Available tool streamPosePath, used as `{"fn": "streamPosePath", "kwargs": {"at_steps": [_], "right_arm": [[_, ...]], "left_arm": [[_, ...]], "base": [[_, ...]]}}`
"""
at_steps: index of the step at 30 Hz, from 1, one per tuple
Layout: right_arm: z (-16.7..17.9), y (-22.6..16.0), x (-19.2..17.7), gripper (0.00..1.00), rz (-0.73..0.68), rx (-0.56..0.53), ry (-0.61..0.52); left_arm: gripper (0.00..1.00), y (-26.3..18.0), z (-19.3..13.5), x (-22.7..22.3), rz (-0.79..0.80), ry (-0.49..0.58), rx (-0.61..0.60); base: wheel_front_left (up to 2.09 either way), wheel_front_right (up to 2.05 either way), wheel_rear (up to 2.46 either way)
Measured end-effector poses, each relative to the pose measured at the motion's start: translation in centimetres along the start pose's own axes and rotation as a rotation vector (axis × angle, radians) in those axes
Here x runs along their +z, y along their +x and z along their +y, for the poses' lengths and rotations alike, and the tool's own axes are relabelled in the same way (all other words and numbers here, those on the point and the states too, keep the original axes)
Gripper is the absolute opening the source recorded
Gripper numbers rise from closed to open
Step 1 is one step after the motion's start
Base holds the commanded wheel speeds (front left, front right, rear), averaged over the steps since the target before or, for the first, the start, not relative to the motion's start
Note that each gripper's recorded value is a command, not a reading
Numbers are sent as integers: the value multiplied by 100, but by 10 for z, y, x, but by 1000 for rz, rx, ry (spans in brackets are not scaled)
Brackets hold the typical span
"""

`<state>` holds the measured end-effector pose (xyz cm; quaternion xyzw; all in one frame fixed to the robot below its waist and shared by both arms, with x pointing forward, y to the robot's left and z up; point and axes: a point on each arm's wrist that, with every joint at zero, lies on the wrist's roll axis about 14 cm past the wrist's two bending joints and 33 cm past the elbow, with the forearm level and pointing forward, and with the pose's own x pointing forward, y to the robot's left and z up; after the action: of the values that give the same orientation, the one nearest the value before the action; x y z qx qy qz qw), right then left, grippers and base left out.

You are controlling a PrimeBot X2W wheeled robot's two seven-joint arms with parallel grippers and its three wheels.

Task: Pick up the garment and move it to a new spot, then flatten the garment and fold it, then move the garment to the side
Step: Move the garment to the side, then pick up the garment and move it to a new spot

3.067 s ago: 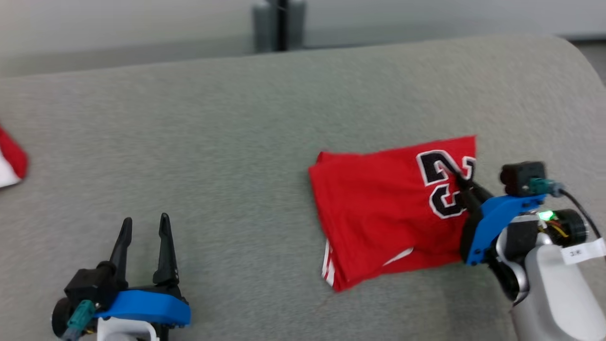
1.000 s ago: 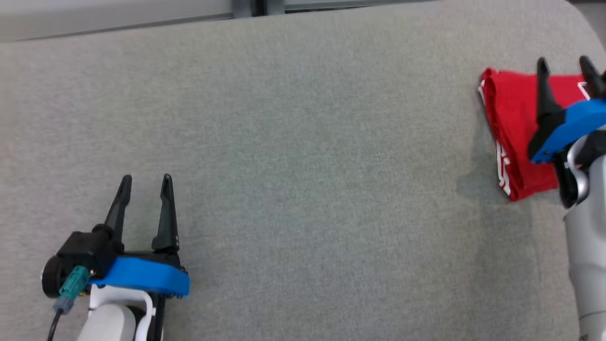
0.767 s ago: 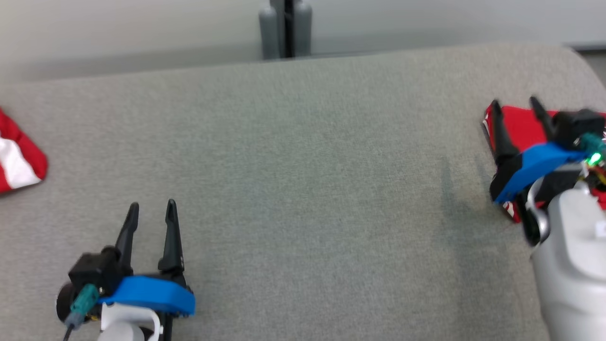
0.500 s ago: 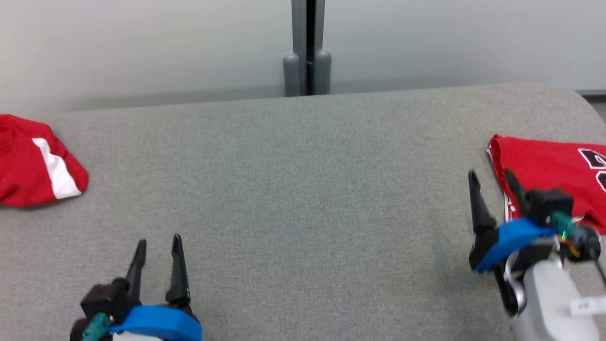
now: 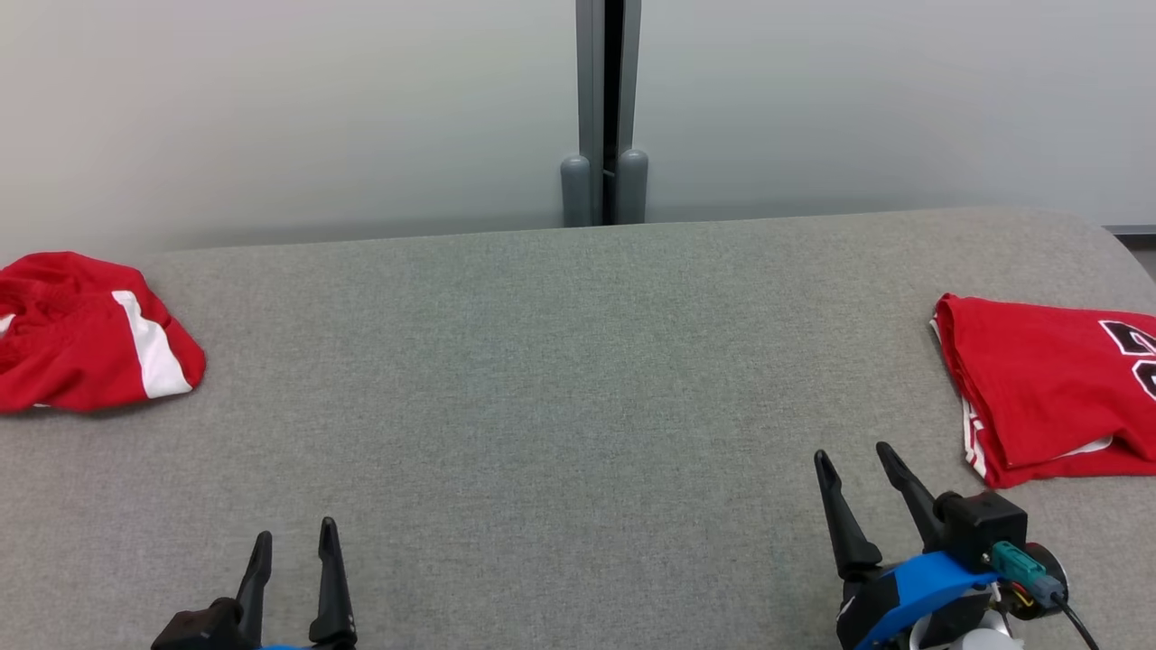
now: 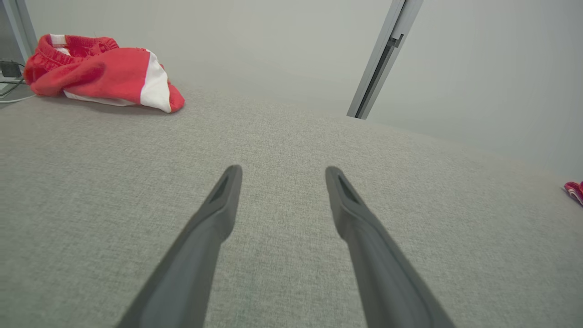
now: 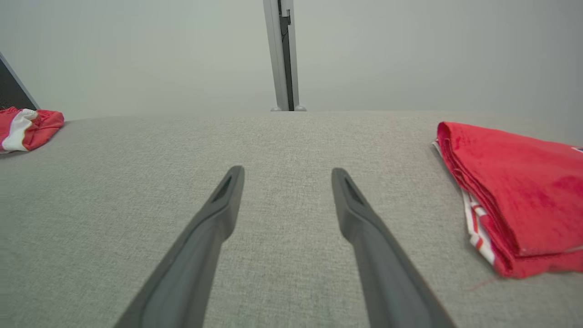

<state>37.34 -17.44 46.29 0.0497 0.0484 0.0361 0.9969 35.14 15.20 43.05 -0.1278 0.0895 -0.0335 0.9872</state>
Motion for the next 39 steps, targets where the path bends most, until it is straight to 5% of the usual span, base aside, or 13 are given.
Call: {"fn": "streamPosePath", "kwargs": {"at_steps": [28,39], "right_arm": [[12,-5,-1,100,3,32,18],[89,22,8,100,-10,258,-15]], "left_arm": [[100,-13,0,-2,-6,3,-5],[100,-66,67,22,-117,-5,212]], "base": [[0,0,0],[0,0,0]]}}
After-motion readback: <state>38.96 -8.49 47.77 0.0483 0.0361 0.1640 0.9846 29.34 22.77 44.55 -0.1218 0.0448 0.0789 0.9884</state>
